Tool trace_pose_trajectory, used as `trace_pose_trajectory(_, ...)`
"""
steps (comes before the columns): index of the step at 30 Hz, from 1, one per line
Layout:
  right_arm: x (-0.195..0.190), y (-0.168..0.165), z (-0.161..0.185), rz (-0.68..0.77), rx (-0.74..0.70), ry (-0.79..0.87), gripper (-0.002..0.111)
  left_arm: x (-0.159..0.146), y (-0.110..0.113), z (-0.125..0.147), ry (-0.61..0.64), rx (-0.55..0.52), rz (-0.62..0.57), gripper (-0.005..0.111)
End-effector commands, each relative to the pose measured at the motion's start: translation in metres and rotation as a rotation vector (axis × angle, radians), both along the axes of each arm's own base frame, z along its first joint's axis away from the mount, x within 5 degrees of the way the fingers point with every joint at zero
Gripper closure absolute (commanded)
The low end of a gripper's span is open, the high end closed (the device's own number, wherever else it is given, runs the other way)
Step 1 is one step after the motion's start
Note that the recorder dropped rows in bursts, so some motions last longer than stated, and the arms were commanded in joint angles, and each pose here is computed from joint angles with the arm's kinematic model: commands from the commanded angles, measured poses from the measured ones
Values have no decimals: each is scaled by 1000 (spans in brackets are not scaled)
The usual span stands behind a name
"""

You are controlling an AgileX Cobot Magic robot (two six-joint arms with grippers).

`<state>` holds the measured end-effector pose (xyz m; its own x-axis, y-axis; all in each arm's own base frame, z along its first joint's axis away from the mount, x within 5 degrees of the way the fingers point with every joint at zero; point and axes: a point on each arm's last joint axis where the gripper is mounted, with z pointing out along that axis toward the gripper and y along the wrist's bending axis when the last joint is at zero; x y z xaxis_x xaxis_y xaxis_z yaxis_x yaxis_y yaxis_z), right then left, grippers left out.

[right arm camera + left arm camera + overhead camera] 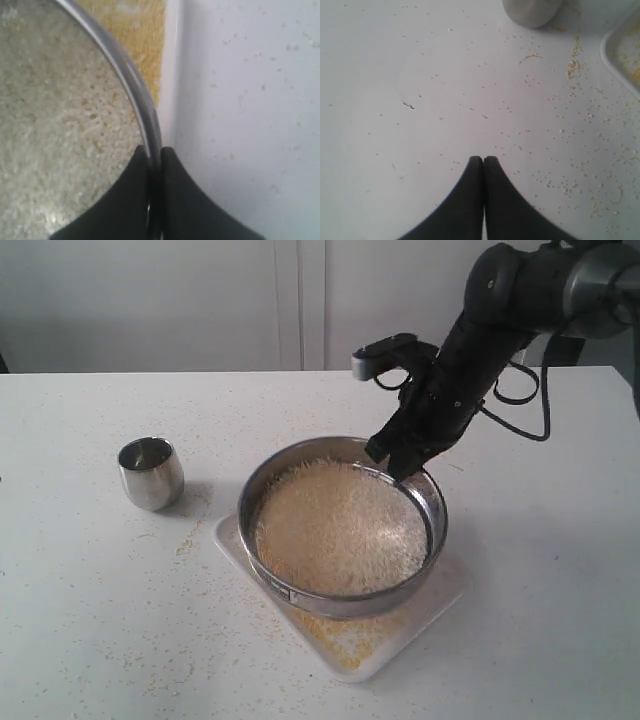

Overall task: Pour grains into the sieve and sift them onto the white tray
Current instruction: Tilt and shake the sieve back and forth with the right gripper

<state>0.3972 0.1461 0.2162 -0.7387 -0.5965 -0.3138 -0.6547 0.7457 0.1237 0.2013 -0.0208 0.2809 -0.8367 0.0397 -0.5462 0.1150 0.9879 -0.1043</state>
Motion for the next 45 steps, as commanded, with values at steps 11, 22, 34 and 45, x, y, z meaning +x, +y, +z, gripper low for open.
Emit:
trace_pose_trajectory(11, 0, 8, 9, -89, 105, 4, 108, -3, -1, -1, 10, -1, -8, 107)
trace_pose_trajectory(22, -12, 5, 9, 209, 74, 38, 108, -3, -1, -1, 10, -1, -8, 107)
trace_pose_trajectory(34, 10, -16, 9, -325, 53, -15, 108, -3, -1, -1, 10, -1, -8, 107)
trace_pose_trajectory(45, 6, -5, 9, -280, 104, 31, 108, -3, -1, -1, 9, 7, -9, 107)
